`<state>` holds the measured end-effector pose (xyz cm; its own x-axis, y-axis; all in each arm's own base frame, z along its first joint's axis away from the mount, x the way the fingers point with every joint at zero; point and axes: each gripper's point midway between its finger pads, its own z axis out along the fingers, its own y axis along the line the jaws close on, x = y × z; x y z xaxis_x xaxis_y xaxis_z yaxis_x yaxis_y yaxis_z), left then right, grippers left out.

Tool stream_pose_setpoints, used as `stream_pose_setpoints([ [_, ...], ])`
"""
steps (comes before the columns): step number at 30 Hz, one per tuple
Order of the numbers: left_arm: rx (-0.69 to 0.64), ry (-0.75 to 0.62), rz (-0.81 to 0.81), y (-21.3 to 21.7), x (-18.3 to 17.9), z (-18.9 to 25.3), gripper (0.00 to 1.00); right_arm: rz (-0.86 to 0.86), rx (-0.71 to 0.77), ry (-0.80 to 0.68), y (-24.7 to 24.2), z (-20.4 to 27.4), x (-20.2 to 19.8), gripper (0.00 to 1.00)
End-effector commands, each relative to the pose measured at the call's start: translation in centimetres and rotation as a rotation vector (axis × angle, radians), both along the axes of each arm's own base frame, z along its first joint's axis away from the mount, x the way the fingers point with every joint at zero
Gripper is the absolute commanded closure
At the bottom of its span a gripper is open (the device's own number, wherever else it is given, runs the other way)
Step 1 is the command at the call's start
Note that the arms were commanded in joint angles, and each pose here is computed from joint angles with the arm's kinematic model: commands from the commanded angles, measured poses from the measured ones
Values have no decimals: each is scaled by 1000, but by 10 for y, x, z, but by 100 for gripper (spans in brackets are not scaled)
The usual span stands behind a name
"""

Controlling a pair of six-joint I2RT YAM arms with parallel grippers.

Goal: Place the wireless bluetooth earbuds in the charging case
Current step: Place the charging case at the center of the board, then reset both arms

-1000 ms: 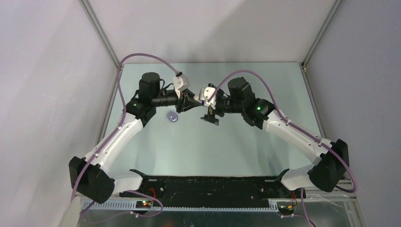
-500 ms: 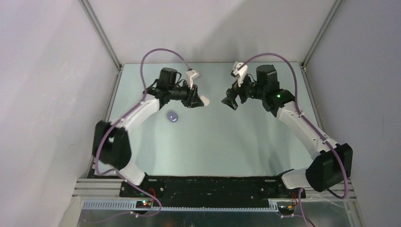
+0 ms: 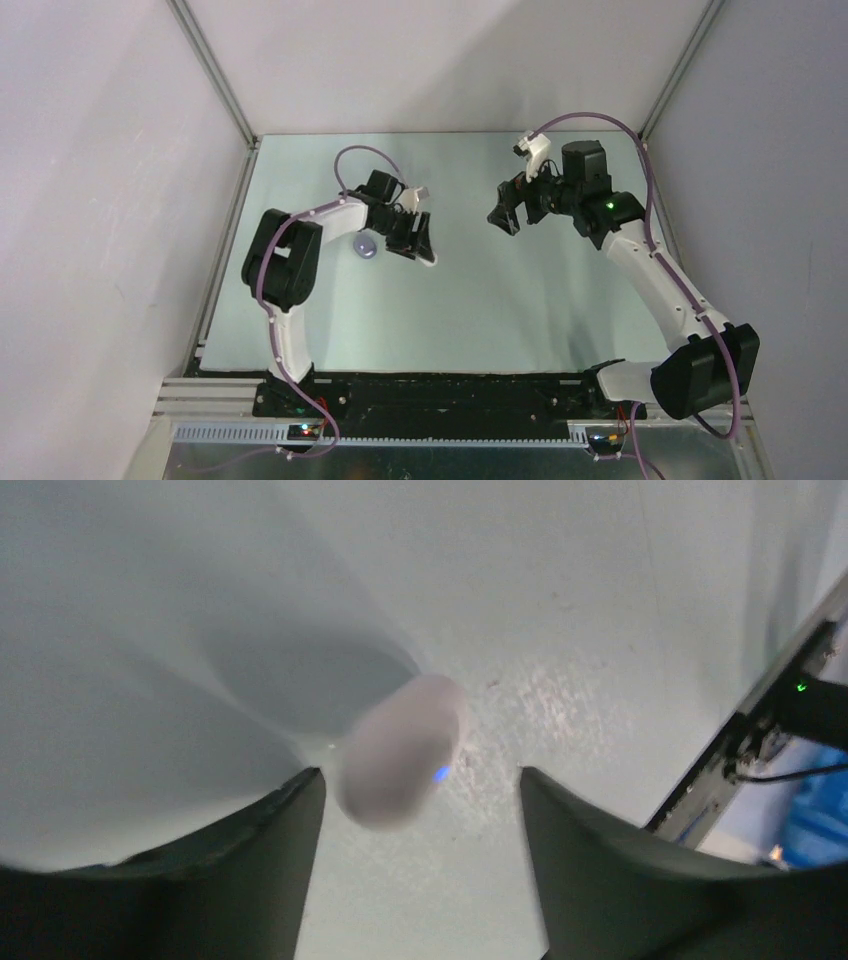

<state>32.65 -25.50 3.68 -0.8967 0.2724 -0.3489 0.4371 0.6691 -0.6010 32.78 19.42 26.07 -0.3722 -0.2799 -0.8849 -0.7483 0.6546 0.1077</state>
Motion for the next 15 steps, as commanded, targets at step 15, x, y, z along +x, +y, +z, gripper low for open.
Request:
stream_pose_setpoints([
  [15, 104, -1027, 343, 105, 65, 277, 0, -690, 4, -145, -85, 77, 62, 1],
])
